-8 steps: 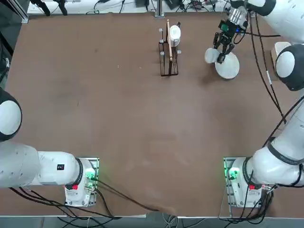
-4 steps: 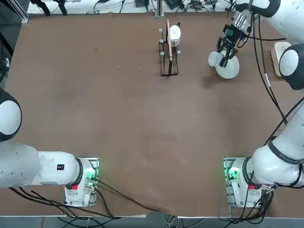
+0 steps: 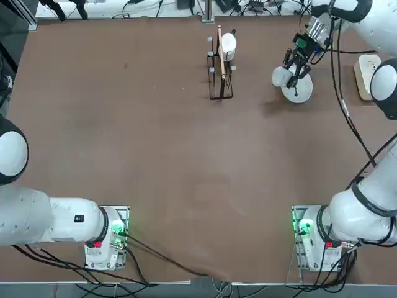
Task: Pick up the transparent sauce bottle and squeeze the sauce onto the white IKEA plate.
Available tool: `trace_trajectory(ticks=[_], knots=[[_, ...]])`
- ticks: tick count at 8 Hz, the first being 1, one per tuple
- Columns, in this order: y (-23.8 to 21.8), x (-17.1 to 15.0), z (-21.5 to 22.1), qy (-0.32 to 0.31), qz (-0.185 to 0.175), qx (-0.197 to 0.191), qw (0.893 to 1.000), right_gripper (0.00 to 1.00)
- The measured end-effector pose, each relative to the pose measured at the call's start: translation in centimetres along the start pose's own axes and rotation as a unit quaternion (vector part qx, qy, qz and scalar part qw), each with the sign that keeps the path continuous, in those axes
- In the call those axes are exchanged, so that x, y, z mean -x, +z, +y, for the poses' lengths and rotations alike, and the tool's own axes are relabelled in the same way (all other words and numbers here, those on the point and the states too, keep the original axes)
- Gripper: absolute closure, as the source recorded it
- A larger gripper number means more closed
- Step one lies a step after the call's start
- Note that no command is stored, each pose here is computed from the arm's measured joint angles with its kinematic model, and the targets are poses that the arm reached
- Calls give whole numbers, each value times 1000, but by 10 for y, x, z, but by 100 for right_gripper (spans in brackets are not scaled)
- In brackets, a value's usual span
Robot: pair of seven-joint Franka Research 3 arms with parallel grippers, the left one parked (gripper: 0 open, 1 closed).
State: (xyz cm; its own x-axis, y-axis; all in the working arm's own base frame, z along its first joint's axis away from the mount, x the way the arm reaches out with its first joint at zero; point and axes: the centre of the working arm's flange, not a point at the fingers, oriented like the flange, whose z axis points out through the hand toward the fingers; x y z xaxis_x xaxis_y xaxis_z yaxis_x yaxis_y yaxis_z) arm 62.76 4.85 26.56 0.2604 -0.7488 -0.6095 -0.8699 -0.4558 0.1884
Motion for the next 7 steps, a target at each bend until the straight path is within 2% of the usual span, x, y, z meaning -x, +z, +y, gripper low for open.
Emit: trace_trajectory(ticks=[4,7], knots=[[-1,0,-20,13,-6,-86,996,59],[-17,-30,-11,36,-4,-109,993,59]])
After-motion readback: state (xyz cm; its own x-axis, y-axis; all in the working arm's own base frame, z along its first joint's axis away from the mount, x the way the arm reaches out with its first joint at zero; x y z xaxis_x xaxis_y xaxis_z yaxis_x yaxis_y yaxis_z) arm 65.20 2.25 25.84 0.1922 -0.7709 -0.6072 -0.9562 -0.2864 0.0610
